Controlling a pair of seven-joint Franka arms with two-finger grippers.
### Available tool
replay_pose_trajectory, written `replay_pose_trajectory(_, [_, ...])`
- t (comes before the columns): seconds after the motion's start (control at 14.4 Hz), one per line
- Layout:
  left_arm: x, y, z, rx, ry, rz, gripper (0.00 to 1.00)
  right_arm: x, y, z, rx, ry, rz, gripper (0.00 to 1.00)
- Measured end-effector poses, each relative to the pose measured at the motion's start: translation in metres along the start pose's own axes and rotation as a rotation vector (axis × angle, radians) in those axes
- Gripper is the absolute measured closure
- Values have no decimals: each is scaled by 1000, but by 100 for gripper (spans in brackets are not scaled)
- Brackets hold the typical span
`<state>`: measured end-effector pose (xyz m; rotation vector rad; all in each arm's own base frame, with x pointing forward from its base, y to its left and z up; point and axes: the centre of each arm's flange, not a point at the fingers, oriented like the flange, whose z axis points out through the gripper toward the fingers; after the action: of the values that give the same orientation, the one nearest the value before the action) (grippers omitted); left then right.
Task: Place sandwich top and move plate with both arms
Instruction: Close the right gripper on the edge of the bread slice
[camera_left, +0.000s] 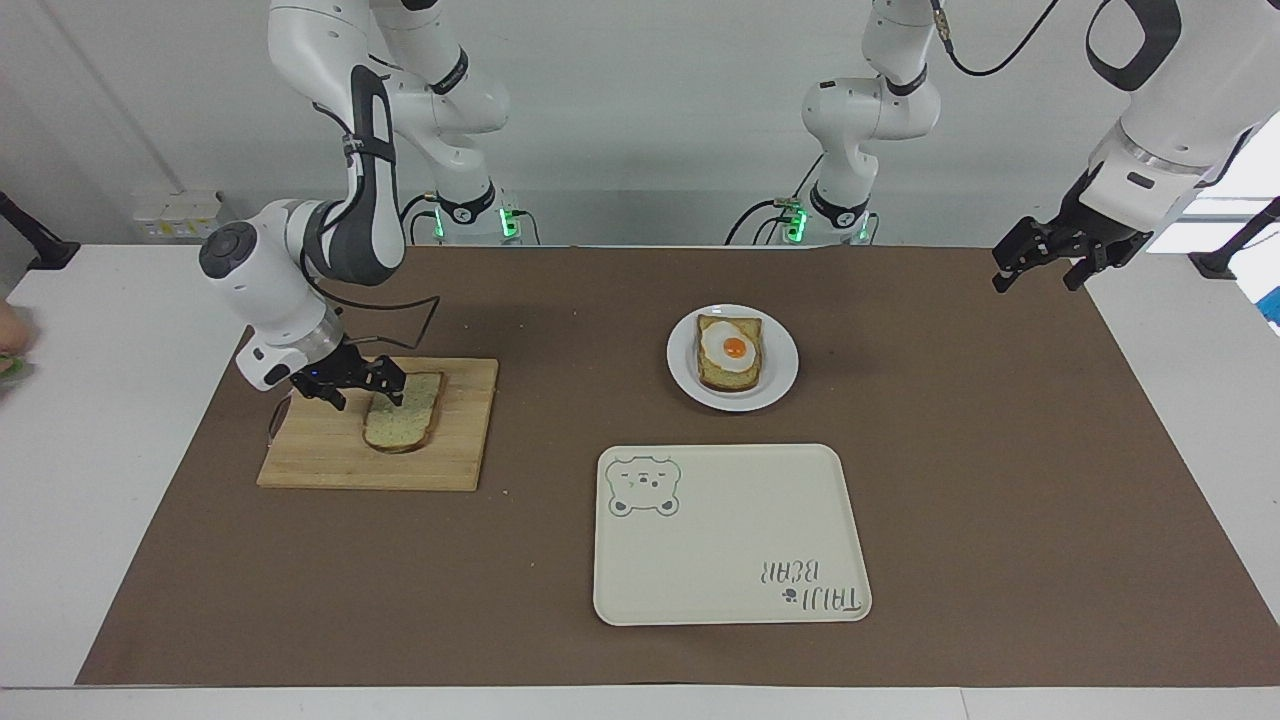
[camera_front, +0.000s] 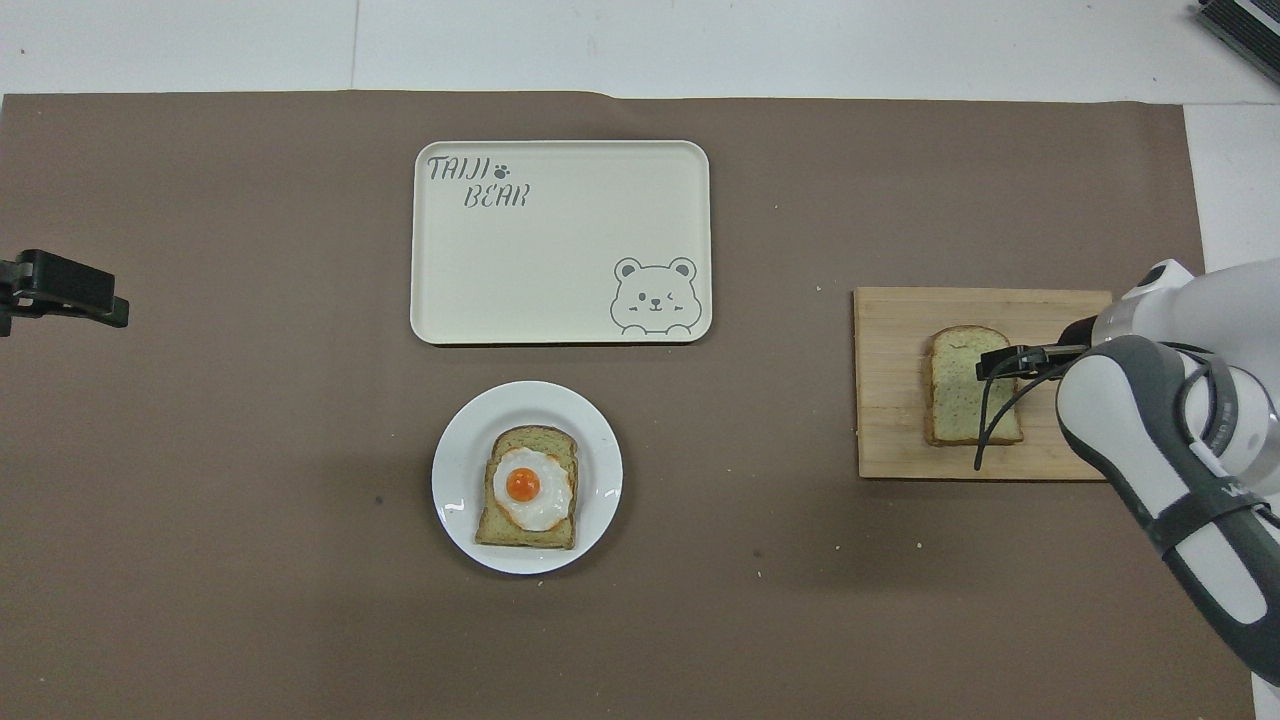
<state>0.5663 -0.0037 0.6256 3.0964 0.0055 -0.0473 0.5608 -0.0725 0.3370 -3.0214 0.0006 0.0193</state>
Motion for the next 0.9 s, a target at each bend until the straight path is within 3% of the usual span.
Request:
replay_pose_trajectory(0.28, [0, 0, 0, 0, 0, 0, 0, -7, 0, 14, 50, 0, 14, 0])
replay_pose_trajectory(0.69, [0, 0, 0, 0, 0, 0, 0, -7, 8, 34, 57, 11, -33, 0])
replay_pose_trajectory(0.83, [0, 0, 0, 0, 0, 0, 0, -7, 9, 34, 57, 12, -32, 4])
replay_pose_trajectory(0.9, [0, 0, 0, 0, 0, 0, 0, -7, 9, 34, 57, 12, -32, 13])
